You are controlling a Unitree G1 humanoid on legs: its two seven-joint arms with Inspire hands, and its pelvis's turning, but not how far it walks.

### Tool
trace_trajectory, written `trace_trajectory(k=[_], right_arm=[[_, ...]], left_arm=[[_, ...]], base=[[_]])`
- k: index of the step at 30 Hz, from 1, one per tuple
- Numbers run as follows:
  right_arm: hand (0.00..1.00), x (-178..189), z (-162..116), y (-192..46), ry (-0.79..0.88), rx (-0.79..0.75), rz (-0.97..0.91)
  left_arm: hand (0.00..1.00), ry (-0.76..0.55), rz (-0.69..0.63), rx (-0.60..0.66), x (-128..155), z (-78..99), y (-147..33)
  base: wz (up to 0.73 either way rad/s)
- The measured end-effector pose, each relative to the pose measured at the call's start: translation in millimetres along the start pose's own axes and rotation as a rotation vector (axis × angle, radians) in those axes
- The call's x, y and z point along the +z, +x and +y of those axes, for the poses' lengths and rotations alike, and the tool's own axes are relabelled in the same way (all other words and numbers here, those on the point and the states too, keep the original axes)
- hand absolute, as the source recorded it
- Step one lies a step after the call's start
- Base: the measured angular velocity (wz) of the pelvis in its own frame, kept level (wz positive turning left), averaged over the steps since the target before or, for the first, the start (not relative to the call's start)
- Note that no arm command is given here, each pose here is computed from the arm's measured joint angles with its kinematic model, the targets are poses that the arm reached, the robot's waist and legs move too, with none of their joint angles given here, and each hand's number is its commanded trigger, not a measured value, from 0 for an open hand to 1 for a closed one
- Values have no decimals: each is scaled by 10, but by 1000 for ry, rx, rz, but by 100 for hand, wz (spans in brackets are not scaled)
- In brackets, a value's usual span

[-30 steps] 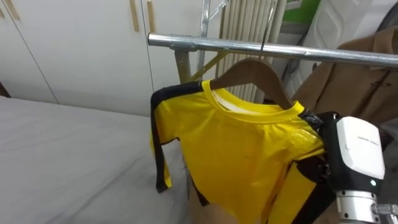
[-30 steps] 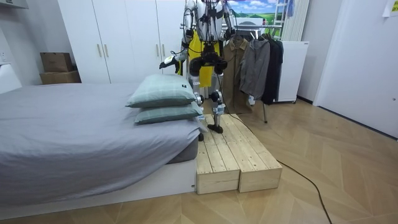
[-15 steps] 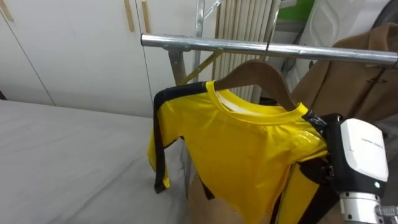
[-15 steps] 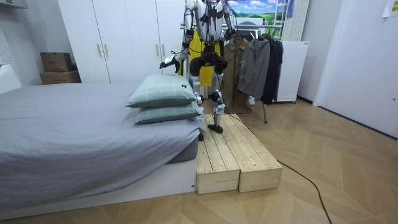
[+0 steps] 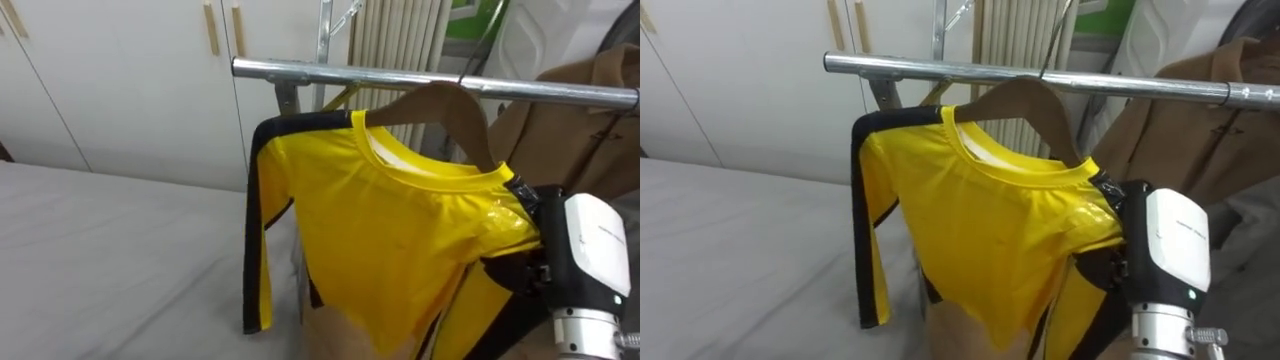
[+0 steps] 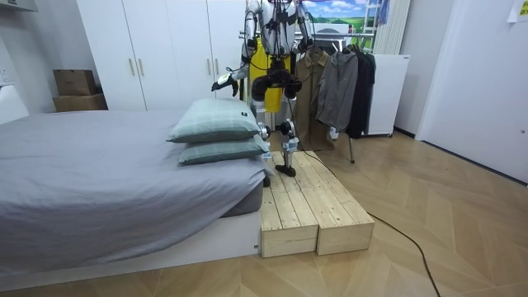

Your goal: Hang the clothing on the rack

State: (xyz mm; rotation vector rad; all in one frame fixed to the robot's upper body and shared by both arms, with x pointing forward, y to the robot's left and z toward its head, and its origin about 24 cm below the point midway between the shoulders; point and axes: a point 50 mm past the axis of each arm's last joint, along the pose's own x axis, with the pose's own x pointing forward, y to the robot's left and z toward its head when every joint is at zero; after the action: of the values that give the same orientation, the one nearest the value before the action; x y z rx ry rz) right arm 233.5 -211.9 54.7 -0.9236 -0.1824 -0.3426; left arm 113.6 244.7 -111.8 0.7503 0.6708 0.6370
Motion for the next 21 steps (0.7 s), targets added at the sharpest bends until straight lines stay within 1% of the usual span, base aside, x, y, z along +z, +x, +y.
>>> trace_trajectory(k=[7,10,12,15,21], right_arm=[[100,-64,-41,14,88,3,56],[100,-116,-49,16,127,13,88],[100,-193,-27,7,188,56,134],[100,-262,26,-18,247,103,188],[100,-354,94,-50,289,158,246]], left_arm=[[0,25,-5,1,-46,36,1],[0,15,-29,12,2,67,25],[0,8,-42,14,44,64,41],[0,12,-37,13,23,68,32],[0,17,-34,11,4,70,22]], base=[[2],[9],[7],[0],[0]])
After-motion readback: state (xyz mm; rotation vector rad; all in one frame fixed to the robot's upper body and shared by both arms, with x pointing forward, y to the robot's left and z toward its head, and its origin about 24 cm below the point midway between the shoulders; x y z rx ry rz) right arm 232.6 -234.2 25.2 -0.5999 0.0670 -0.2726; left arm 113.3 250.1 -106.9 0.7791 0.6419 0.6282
